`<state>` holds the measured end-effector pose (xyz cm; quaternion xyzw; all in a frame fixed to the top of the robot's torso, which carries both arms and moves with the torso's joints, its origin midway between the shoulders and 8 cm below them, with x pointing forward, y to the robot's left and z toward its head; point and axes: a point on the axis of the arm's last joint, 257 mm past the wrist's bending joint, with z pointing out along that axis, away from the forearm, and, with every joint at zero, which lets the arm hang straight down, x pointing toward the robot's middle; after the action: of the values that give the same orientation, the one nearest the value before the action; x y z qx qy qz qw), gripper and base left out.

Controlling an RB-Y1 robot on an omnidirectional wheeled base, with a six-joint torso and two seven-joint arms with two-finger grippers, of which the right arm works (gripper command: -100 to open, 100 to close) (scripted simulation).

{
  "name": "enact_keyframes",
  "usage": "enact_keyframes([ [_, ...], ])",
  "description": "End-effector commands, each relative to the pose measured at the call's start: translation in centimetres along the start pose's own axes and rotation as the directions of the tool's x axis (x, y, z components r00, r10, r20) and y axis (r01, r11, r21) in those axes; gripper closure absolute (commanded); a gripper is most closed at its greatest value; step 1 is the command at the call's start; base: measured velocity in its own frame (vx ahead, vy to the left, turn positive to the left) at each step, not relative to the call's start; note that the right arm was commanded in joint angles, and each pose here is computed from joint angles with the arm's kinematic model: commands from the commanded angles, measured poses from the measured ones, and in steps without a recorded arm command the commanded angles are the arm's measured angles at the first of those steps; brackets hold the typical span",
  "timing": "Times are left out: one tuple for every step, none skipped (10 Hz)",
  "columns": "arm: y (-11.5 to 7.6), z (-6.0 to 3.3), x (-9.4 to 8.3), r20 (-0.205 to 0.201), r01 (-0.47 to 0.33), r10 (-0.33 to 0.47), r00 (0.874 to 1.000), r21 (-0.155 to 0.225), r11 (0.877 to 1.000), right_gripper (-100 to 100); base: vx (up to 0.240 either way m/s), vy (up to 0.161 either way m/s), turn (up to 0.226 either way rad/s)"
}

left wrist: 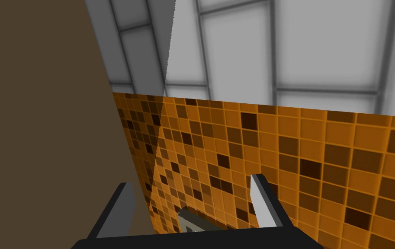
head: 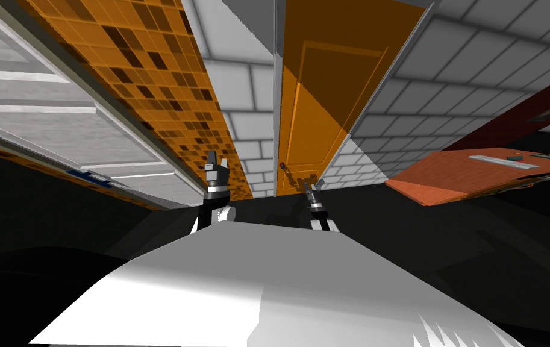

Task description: Pull the door open

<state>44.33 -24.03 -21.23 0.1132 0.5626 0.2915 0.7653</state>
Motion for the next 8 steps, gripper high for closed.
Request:
enact_keyframes([
  [-0.4,-0.39,0.9,-0.021,0.034,-0.034,0.999,0.001,0.999,-100,0.088,0.064,-0.051],
  [-0.6,-0.51,1.5,-0.034,0.054,-0.053,0.998,0.001,0.999,-100,0.085,0.06,-0.043],
  [-0.8,-0.64,2.1,-0.047,0.073,-0.072,0.996,0.001,0.997,-100,0.104,0.063,-0.047],
  [-0.9,-0.78,2.7,-0.059,0.091,-0.091,0.994,0.0,0.996,-100,0.099,0.061,-0.051],
  [-1.1,-0.93,3.3,-0.072,0.11,-0.11,0.991,-0.001,0.994,-100,0.092,0.066,-0.049],
  [-1.3,-1.08,3.9,-0.085,0.128,-0.128,0.988,-0.003,0.992,-100,0.089,0.065,-0.047],
  [-1.5,-1.22,4.5,-0.097,0.145,-0.145,0.985,-0.006,0.989,-100,0.073,0.071,-0.046],
  [-1.6,-1.38,5.1,-0.109,0.162,-0.162,0.981,-0.008,0.987,-100,0.079,0.073,-0.039],
])
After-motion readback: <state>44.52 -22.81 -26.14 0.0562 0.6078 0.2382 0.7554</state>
